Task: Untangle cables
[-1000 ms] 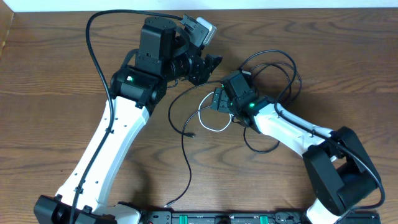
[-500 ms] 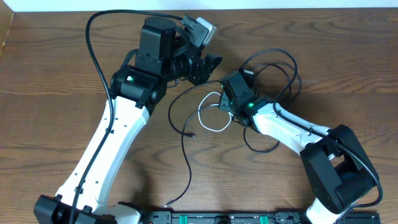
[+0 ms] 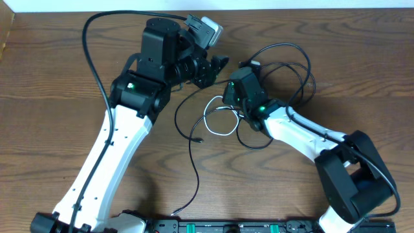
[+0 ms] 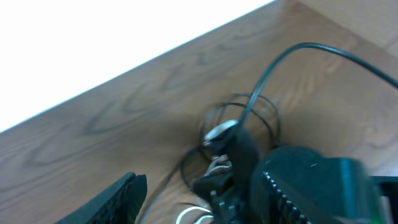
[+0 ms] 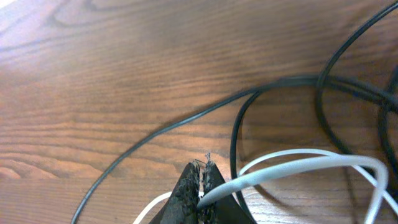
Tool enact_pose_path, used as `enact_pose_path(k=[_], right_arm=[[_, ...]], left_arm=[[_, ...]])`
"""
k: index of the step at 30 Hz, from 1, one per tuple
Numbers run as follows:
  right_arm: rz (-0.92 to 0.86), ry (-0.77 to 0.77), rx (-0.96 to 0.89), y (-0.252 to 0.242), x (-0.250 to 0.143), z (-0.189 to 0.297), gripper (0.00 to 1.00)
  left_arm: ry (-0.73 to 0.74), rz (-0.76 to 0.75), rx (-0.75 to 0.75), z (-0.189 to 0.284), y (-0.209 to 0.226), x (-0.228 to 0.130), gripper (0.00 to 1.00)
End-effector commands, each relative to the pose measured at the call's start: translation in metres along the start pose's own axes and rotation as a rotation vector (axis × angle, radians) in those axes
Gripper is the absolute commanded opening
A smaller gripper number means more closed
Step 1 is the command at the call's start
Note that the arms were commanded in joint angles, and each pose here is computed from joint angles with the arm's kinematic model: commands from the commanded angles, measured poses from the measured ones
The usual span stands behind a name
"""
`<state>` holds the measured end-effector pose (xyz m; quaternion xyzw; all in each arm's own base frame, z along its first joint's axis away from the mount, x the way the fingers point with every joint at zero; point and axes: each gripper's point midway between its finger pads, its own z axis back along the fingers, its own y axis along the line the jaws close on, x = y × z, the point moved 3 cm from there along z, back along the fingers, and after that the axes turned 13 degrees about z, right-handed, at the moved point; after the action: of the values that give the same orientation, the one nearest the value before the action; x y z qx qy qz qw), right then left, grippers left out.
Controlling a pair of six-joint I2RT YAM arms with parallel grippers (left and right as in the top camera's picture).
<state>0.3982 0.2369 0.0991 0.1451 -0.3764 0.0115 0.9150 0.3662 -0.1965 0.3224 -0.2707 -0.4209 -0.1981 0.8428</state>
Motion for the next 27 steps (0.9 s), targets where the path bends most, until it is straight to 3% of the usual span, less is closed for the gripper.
enact_pose_path(k=[1,12,22,27], right_arm=[[-0.018,-0.095,0.019,-0.002,0.038,0.023,0.01],[-0.047,-0.267,0.072,-0.014,0.101,0.081,0.01],[0.011,-0.489,0.259,0.025,0.187,0.167,0.01],[0.023,-0.555,0.238,0.034,0.227,0.213,0.01]], left_arm=[[-0.058,-0.015,0.156,0.017,0.016,0.012,0.6],[-0.121,-0.011,0.364,0.038,0.04,0.022,0.61],[-0.124,0.005,0.367,0.038,0.04,0.022,0.61],[-0.127,0.004,0.366,0.039,0.04,0.023,0.61]])
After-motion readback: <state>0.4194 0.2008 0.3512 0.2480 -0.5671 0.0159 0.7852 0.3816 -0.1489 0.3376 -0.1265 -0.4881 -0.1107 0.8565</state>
